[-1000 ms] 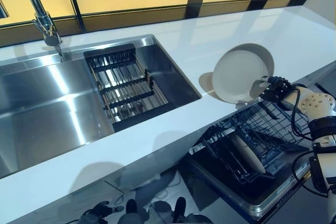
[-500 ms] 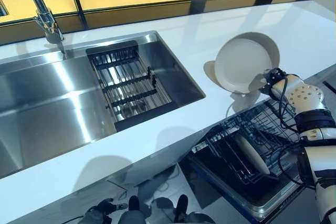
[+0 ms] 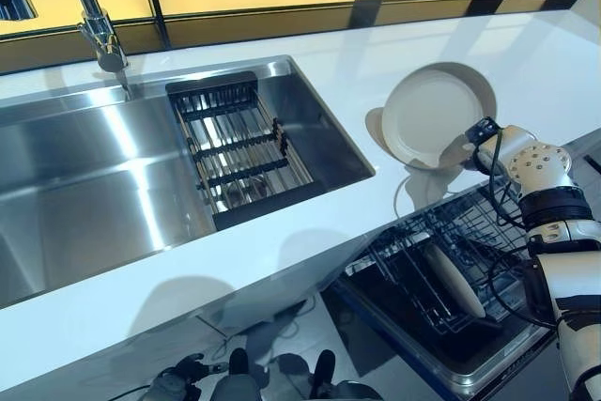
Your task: Take plates into dishwasher
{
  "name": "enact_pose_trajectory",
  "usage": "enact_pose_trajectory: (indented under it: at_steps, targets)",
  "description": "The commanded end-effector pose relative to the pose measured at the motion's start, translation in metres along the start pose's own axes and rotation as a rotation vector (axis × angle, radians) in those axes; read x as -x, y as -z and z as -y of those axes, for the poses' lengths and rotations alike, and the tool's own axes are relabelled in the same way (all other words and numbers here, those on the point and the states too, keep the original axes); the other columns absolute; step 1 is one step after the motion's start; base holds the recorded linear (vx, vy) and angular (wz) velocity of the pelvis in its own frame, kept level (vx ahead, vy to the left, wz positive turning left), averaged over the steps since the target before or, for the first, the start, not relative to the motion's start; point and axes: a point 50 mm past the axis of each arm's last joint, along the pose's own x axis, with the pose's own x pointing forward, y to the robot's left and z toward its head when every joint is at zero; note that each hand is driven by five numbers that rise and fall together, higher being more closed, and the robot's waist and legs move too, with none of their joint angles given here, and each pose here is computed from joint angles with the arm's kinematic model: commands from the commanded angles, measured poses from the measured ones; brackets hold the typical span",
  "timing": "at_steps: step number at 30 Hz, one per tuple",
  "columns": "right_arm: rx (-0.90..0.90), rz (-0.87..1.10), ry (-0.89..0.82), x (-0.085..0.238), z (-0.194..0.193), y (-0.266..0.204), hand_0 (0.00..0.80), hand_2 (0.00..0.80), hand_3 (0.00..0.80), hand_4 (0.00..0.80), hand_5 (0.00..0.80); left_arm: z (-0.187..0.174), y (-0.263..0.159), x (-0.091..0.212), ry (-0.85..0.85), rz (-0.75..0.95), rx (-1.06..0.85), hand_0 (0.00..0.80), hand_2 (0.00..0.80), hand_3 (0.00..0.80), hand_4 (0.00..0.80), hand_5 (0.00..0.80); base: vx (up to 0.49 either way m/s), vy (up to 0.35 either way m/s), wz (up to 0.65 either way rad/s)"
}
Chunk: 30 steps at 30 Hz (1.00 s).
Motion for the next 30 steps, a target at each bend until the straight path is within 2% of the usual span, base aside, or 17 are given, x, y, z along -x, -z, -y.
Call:
enact_pose_trajectory:
  at_steps: [1,5,9,13,17,30]
  targets:
    - [0.063,0.112,-0.033,0.025,-0.02,-0.042,0.8,0.8,0.8,0.8,0.8,0.005,-0.007,-0.002,0.019,0.001,-0.026,0.0,0.0,0.0,0.0,0.0,0.008,0.035,0.02]
    - [0.209,0.079,0.022,0.016,-0.006,-0.037,0.8,0.8,0.8,0.8,0.8,0.004,-0.008,-0.002,0.017,0.002,-0.007,0.0,0.0,0.0,0.0,0.0,-0.002,0.036,0.0]
    - [0.258,0.02,-0.004,0.009,0.006,-0.033,0.8,0.8,0.8,0.8,0.8,0.003,-0.005,-0.002,0.007,0.0,0.015,0.0,0.0,0.0,0.0,0.0,0.0,0.016,-0.01]
    - [0.224,-0.069,-0.045,0.003,0.013,-0.021,0.8,0.8,0.8,0.8,0.8,0.0,-0.003,-0.002,-0.005,-0.007,0.037,0.0,0.0,0.0,0.0,0.0,0.002,0.008,0.0]
    - [0.195,-0.124,-0.009,-0.006,0.029,-0.012,0.8,0.8,0.8,0.8,0.8,0.0,-0.001,-0.002,-0.012,-0.013,0.048,0.0,0.0,0.0,0.0,0.0,0.011,-0.007,0.0]
    - [0.261,-0.139,0.063,-0.014,0.058,-0.018,0.8,0.8,0.8,0.8,0.8,0.001,0.008,-0.001,-0.004,-0.034,0.019,0.0,0.0,0.0,0.0,0.0,0.011,-0.013,0.02]
